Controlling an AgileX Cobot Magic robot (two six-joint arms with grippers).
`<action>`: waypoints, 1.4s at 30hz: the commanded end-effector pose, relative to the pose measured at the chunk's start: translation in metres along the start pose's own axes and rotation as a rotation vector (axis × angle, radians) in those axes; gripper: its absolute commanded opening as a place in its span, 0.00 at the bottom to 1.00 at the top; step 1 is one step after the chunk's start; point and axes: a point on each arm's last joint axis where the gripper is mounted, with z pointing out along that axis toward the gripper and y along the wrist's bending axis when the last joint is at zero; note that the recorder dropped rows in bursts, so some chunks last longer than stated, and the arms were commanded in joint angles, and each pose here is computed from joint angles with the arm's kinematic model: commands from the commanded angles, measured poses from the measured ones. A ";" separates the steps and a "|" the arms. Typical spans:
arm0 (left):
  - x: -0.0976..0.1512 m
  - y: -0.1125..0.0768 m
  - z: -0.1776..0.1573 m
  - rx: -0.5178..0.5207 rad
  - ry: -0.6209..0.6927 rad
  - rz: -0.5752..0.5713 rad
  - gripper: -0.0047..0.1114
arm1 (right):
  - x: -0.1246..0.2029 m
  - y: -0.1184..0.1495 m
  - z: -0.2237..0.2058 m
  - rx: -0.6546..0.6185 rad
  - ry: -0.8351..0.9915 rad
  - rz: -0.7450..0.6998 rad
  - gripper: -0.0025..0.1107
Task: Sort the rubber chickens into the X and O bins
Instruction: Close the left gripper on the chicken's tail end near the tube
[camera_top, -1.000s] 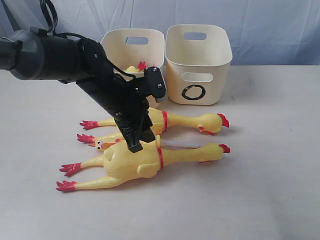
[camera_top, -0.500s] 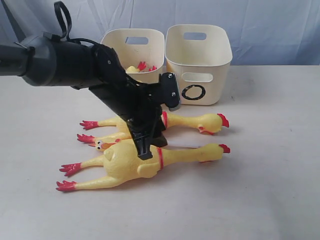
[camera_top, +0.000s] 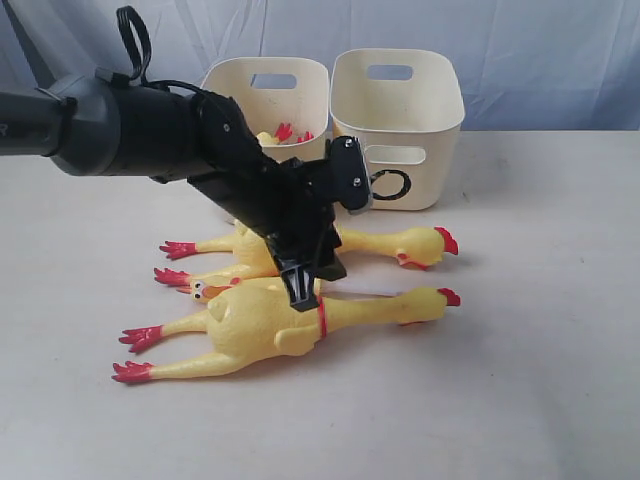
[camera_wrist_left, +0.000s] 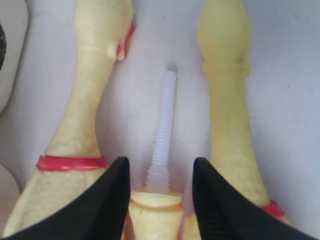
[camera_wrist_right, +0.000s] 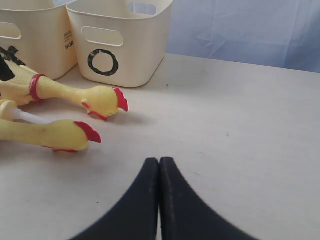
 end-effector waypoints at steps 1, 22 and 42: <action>0.002 0.003 0.011 -0.025 0.004 -0.003 0.38 | -0.001 0.000 0.000 -0.002 -0.015 -0.003 0.01; 0.017 0.009 0.017 -0.001 0.162 0.075 0.38 | -0.001 0.000 0.000 -0.002 -0.015 -0.003 0.01; 0.035 0.001 0.045 0.095 0.225 0.040 0.38 | -0.001 0.000 0.000 -0.002 -0.015 -0.003 0.01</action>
